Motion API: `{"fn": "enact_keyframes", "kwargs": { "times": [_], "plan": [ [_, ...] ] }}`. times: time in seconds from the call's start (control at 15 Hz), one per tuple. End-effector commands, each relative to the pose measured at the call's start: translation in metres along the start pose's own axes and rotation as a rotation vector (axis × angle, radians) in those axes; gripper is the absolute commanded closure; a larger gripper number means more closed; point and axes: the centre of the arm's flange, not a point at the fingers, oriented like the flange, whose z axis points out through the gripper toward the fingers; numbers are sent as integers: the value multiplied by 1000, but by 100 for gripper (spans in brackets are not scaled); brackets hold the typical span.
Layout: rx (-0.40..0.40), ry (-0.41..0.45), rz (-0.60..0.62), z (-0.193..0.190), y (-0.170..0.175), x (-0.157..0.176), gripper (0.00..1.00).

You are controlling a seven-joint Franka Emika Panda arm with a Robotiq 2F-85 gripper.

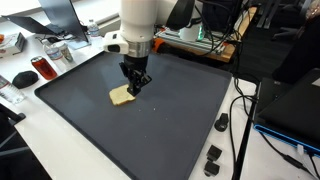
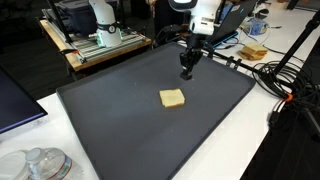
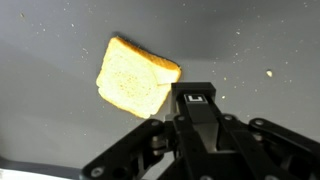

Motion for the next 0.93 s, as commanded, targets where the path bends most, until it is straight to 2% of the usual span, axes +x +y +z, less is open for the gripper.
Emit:
{"fn": "enact_keyframes", "kwargs": {
  "times": [0.0,0.4,0.87],
  "plan": [
    [-117,-32,85,-15,-18,10,95],
    [-238,-56,143,-19,-18,19,95],
    [-349,-56,67,-6,-5,36,95]
  ]
}}
